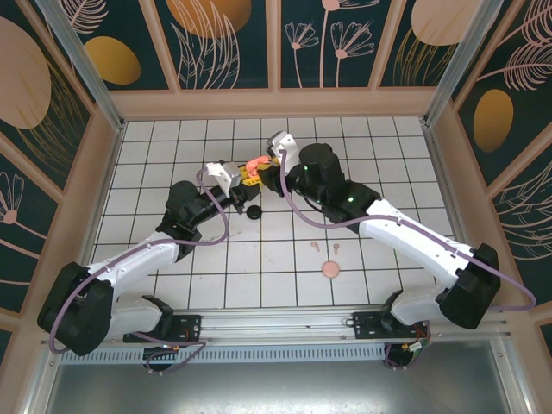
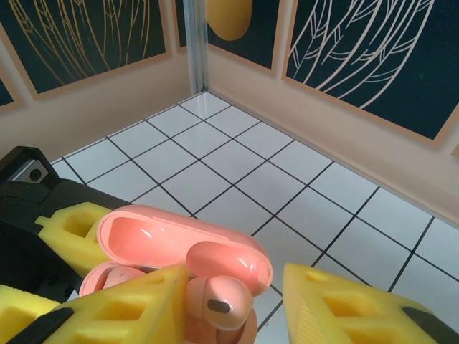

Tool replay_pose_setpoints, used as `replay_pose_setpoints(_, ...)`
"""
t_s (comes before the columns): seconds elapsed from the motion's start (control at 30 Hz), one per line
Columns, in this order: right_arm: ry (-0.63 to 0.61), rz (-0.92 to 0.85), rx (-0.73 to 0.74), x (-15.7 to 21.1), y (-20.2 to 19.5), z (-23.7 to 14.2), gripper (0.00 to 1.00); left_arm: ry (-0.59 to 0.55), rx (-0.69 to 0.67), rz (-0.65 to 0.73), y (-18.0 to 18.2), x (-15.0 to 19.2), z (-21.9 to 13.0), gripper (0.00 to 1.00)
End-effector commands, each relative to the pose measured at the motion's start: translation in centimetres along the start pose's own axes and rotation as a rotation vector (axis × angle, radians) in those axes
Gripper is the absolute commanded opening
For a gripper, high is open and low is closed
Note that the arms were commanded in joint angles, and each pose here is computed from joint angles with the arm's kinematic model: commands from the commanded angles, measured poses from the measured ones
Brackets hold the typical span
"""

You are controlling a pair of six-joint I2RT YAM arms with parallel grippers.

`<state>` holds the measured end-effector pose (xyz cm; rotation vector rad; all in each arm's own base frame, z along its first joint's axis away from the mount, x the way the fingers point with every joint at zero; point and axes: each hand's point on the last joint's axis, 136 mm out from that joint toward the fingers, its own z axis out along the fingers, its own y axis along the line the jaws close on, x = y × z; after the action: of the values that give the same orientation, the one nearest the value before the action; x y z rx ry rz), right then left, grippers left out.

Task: Insert the wireless bluetooth earbuds into the charging case

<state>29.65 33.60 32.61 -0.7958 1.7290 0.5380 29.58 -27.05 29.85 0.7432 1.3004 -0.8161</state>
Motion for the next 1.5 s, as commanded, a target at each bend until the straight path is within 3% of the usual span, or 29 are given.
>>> replay_pose_setpoints(0.0, 0.035, 0.005, -0.018, 0.3, 0.6, -1.0, 0.43, -0.128, 0.017, 0.057, -0.5, -4.2, 0.1, 0.0)
replay_pose_setpoints(0.3, -0.013, 0.033, -0.03, -1.0, 0.7, -2.1, 0.49, -0.121, 0.015, 0.049, -0.3, -3.9, 0.3, 0.0)
replay_pose_setpoints(0.47, -0.06, 0.064, -0.096, -2.2, 1.6, -2.8, 0.57, -0.115, 0.018, 0.044, -0.3, -3.6, 0.4, 0.0)
replay_pose_setpoints(0.7, -0.141, 0.139, -0.171, -4.6, 1.7, -3.7, 0.61, -0.105, 0.026, 0.035, -0.3, -3.1, 0.6, 0.0)
replay_pose_setpoints(1.03, -0.255, 0.323, -0.196, -8.1, -2.0, -6.2, 0.64, -0.092, 0.028, 0.029, -0.4, -2.3, 0.5, 0.0)
replay_pose_setpoints(1.23, -0.092, 0.408, -0.114, -7.8, -4.9, -4.1, 0.59, -0.052, 0.053, 0.044, -0.8, -1.3, 0.6, 0.0)
replay_pose_setpoints(1.47, 0.189, 0.45, -0.116, -5.7, -5.2, 0.4, 0.3, 0.021, 0.11, 0.055, -1.4, 0.1, 1.2, 0.0)
